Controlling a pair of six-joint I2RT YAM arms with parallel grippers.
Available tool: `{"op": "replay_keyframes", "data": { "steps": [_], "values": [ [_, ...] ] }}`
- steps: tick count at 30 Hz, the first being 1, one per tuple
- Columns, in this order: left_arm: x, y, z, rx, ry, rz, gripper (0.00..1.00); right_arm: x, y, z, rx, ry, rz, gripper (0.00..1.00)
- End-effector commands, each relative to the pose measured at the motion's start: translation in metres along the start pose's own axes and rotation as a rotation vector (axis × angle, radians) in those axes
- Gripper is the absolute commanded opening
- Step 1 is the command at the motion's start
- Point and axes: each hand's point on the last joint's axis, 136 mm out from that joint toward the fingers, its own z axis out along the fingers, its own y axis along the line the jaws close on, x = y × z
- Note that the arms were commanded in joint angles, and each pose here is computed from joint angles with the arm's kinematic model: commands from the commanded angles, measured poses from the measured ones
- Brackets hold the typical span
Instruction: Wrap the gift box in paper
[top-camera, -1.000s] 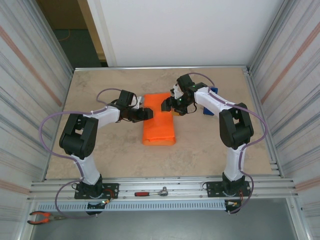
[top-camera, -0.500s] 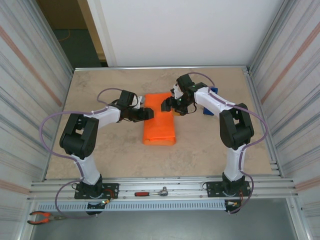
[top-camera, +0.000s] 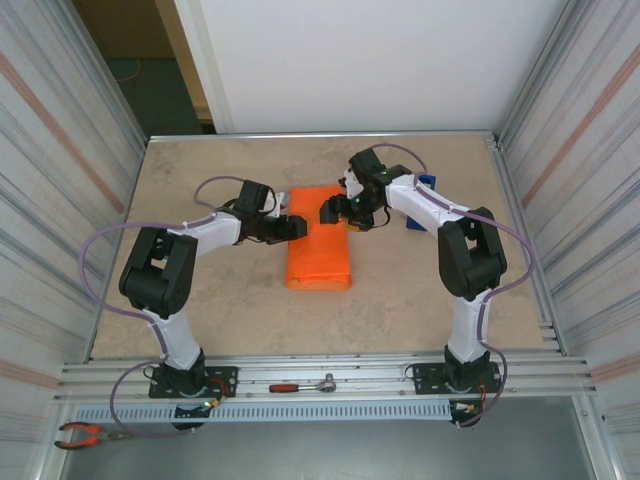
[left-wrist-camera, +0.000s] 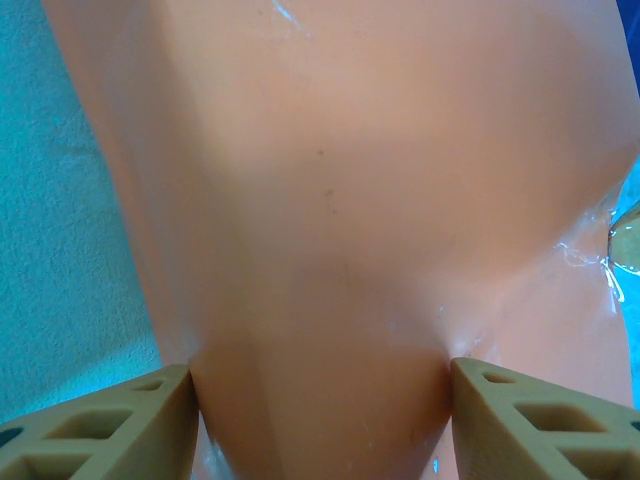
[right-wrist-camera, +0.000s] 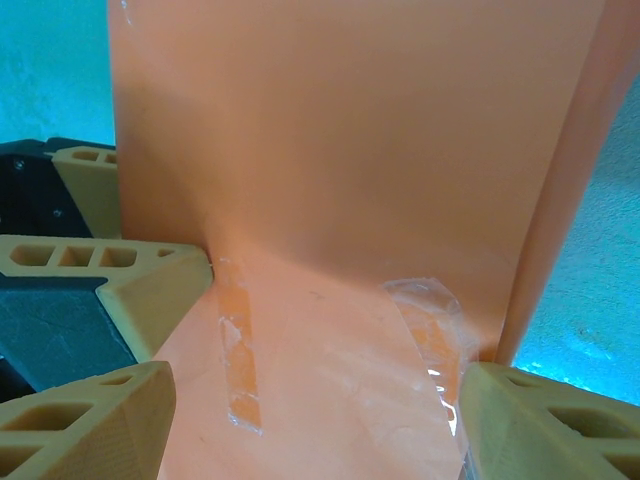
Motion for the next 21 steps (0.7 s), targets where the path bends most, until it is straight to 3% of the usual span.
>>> {"op": "replay_keyframes", "data": {
  "steps": [1, 12, 21],
  "values": [
    [0.063, 0.045, 0.02, -0.168, 0.188, -0.065, 0.62, 0.003, -0.021, -0.004, 0.113, 0.001, 0.012, 0.77],
    [0.063, 0.046, 0.02, -0.17, 0.191, -0.065, 0.61, 0.0, -0.027, -0.004, 0.129, -0.044, 0.083, 0.81],
    [0.064, 0.046, 0.02, -0.172, 0.191, -0.065, 0.61, -0.006, -0.03, -0.009, 0.056, -0.101, 0.211, 0.83]
  ]
}}
